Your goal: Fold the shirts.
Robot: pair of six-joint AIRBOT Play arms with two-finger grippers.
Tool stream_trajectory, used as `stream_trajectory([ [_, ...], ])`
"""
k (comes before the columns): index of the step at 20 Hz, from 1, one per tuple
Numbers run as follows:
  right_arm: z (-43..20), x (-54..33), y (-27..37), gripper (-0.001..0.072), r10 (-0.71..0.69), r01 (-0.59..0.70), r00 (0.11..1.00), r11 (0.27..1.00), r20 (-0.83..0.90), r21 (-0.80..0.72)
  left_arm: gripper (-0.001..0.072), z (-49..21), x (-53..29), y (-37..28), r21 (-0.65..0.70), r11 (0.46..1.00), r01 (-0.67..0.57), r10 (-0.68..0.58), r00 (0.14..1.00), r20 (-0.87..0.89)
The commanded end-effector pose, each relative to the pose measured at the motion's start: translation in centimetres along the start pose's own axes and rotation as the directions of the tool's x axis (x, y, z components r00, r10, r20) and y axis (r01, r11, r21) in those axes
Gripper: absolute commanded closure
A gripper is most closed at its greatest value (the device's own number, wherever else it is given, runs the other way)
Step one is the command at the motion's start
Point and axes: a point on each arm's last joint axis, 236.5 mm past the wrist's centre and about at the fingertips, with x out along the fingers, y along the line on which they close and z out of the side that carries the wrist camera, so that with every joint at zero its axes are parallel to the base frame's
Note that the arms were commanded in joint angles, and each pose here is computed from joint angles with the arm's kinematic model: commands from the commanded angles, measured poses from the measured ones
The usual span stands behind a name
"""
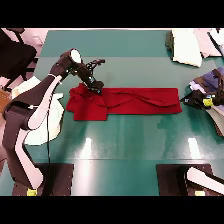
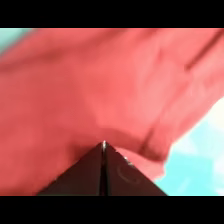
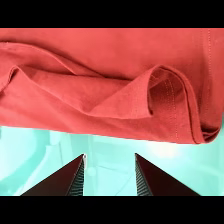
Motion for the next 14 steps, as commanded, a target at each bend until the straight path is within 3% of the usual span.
stream_trajectory([
  [1, 0.0, 0.0, 0.0, 0.0344, -0.002, 0.002, 1.000, 1.000, -0.001, -0.007, 0.0683, -2.9, -2.2, -0.3, 0.004, 0.999, -0.041, 0.041, 0.995, -0.093],
  [5, 0.4, 0.0, -0.2, 0.0344, -0.009, 0.009, 1.000, 1.000, 0.018, -0.008, 0.0680, -6.4, -2.6, -1.4, -0.048, 0.999, -0.002, -0.009, 0.973, -0.230],
  [6, 0.5, 0.0, -0.2, 0.0344, -0.010, 0.010, 1.000, 1.000, 0.020, -0.007, 0.0650, -7.0, -2.3, -1.6, -0.064, 0.998, 0.009, -0.025, 0.967, -0.252],
  [7, 0.5, 0.0, -0.3, 0.0344, -0.010, 0.011, 1.000, 1.000, 0.022, -0.007, 0.0418, -7.6, -2.0, -1.7, -0.086, 0.996, 0.017, -0.041, 0.960, -0.276],
  [8, 0.5, -0.1, -0.4, 0.0345, -0.011, 0.011, 1.000, 1.000, 0.025, -0.008, 0.0130, -8.1, -1.7, -1.8, -0.109, 0.994, 0.021, -0.052, 0.956, -0.290],
  [9, 0.7, -0.3, -0.7, 0.0345, -0.013, 0.013, 0.999, 1.000, 0.031, 0.000, 0.0071, -7.9, -1.6, -2.0, -0.114, 0.993, 0.032, -0.063, 0.957, -0.283],
  [14, 1.5, -1.9, -3.7, 0.0345, -0.062, 0.057, 0.994, 0.996, 0.085, 0.064, 0.0074, -4.4, -1.2, -2.6, -0.112, 0.992, 0.064, -0.080, 0.987, -0.138],
])
